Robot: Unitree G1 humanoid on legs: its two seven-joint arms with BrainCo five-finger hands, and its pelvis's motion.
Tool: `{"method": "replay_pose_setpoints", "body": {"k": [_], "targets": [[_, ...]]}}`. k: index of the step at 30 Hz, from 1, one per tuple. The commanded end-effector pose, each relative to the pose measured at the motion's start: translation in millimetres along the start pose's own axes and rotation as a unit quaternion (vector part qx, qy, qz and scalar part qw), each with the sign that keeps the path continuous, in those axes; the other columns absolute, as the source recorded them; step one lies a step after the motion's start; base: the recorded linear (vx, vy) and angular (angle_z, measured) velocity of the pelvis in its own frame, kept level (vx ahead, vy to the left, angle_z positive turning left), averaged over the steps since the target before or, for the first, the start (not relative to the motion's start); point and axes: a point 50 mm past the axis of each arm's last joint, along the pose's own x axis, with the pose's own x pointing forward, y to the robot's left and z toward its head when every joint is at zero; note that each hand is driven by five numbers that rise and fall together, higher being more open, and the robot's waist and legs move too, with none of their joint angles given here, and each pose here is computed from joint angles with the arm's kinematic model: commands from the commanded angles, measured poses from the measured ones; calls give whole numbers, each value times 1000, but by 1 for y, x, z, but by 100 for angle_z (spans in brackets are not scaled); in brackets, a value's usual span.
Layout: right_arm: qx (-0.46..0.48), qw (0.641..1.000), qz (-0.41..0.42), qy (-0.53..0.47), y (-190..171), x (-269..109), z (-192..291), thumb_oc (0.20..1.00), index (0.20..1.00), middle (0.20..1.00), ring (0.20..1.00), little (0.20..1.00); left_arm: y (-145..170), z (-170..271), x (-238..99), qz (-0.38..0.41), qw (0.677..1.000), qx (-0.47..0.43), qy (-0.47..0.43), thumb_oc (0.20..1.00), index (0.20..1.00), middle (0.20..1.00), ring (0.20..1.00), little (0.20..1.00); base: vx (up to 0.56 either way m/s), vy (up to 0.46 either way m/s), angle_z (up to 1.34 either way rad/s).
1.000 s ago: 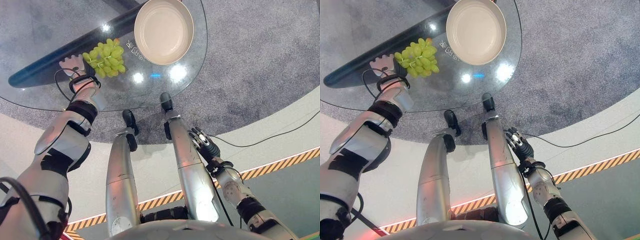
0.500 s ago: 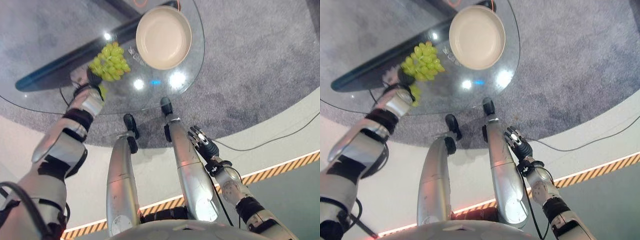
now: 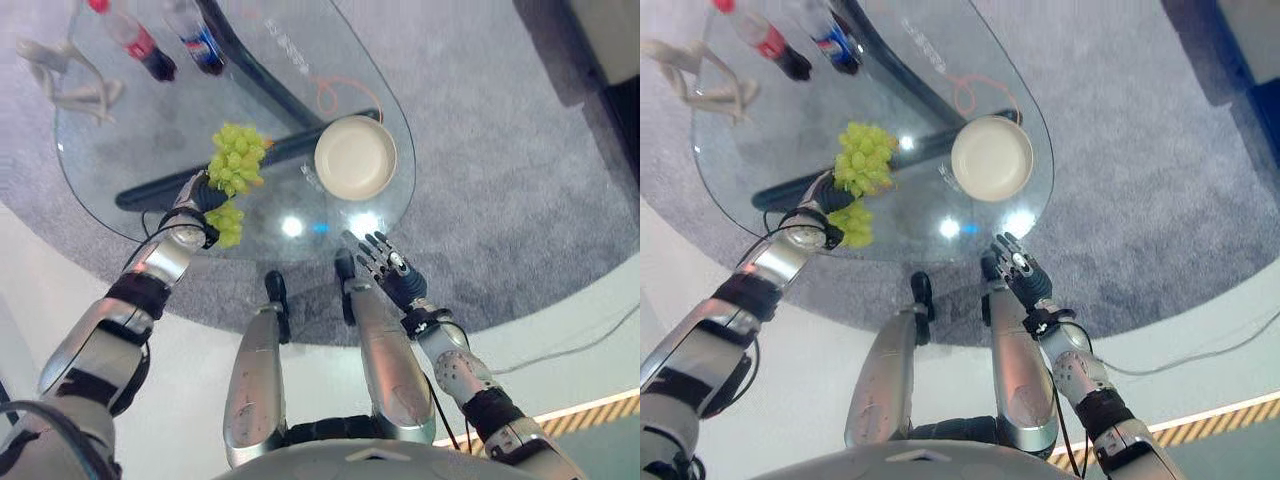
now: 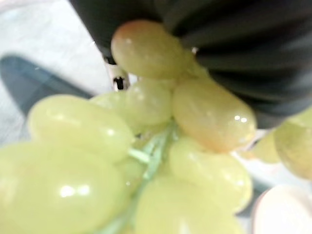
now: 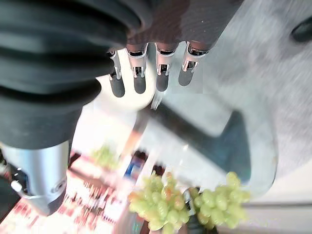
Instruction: Pick up fruits into the plate
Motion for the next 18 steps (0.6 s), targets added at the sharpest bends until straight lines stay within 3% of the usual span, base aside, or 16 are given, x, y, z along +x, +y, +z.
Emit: {"method": "replay_pose_setpoints", "body": {"k": [1,8,18], "targets": [[35,999,17,-18,7,-13,0,1000,1000,1000,1000,1000,3,8,-10,-11,998,-22,-52,200,200,200,200,200,92,3,18],[1,1000,17,6,18,-15,9,1000,1000,1000,1000,1000,-22,18,-43,-87,989,-35,-114,200,200,200,200,200,158,-9,9],[-153,986,53,45,26,-11,52,1000,1000,1000,1000,1000,-53,40,-72,-193,962,-23,-193,200,200,200,200,200,70,8,14]]}}
